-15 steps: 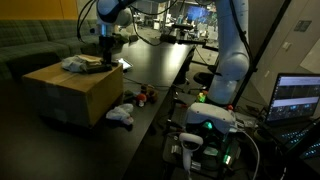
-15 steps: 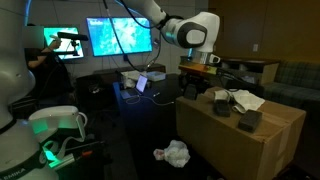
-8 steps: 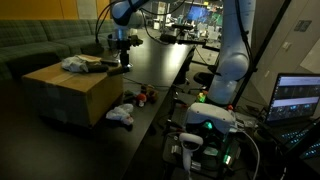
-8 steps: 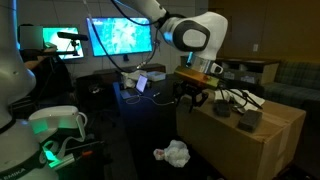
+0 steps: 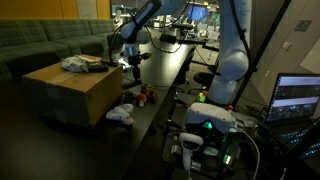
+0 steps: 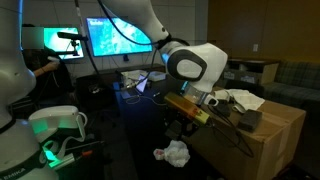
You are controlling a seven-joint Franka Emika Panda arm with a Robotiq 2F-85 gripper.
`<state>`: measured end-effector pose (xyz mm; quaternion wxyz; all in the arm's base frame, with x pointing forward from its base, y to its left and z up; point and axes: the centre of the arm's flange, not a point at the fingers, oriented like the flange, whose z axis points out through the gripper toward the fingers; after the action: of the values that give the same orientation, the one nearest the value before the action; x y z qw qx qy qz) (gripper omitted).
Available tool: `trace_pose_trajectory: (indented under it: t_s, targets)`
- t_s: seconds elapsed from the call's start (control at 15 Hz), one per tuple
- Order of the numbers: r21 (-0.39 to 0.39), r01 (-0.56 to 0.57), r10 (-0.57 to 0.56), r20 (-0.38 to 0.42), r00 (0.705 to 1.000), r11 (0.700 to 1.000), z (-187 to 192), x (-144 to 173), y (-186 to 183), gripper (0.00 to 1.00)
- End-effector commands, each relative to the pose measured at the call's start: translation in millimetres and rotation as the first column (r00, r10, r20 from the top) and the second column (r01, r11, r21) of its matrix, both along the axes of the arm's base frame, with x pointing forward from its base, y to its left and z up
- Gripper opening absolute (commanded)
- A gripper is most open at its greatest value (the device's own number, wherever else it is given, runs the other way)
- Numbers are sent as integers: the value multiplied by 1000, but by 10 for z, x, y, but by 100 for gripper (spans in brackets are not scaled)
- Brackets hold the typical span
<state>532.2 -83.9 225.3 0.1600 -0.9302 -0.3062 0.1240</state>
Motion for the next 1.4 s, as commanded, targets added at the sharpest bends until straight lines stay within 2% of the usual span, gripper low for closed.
trace_pose_trajectory:
  t_s: [0.0, 0.27, 0.6, 1.07, 1.33]
  targets:
    - [-37, 89, -88, 36, 995, 995, -465, -32, -38, 32]
    - [-73, 184, -176, 101, 979, 980, -951, 29, -44, 32]
    - [-120, 276, -254, 174, 951, 954, -1383, 80, -25, 32]
    - [-155, 336, -308, 179, 935, 929, -1774, 51, 72, 32]
    - [-114, 305, -286, 154, 946, 946, -1722, -3, 235, 32]
